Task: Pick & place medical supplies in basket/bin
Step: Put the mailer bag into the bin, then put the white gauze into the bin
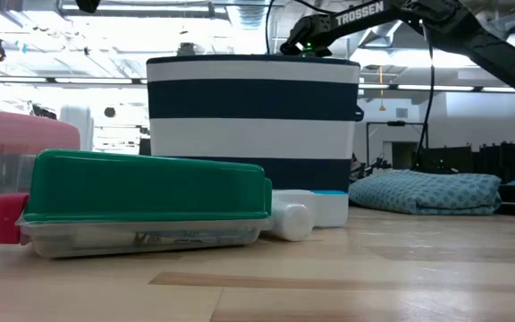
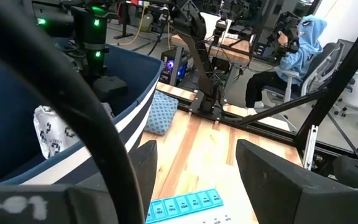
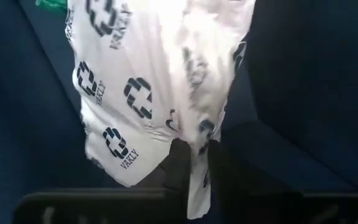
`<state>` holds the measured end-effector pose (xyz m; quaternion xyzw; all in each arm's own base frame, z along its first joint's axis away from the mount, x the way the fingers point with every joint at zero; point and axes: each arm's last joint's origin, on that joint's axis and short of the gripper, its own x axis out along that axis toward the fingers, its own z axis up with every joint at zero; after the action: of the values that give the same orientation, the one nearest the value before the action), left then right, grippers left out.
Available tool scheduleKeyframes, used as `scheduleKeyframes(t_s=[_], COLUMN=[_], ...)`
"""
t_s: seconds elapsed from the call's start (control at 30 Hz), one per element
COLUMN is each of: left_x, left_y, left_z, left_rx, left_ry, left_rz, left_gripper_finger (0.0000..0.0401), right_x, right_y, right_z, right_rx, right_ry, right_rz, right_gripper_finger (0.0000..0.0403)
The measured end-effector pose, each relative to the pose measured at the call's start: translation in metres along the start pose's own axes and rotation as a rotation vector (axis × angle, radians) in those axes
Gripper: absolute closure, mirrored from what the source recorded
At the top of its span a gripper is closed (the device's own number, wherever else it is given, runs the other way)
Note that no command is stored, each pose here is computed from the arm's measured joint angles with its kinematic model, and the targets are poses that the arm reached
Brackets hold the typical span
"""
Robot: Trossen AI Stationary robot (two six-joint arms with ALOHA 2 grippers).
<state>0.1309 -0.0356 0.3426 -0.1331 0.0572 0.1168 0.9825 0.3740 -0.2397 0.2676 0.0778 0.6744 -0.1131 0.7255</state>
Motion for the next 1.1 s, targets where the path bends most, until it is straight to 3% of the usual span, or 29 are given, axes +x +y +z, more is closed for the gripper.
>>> scheduleKeyframes(t_s=[0.53, 1.1], left_x=[0.0000, 0.0001], left_y=[-0.0005, 0.0015], left_z=[-0.0002, -0.0007], left_rx=[0.000, 0.031], left_ry=[0.006, -0.003], left_rz=[-0.016, 0.042], left_gripper_finger=[0.0191, 0.0191], right_x=[0.0000, 0.0000], right_y=[0.0053, 0.0052], right_z=[0.0016, 0.0016], right_rx=[-0.011, -0.002], right_ry=[0.004, 0.003], right_rz=[-0.011, -0.011], right_gripper_finger=[0.0240, 0.0192])
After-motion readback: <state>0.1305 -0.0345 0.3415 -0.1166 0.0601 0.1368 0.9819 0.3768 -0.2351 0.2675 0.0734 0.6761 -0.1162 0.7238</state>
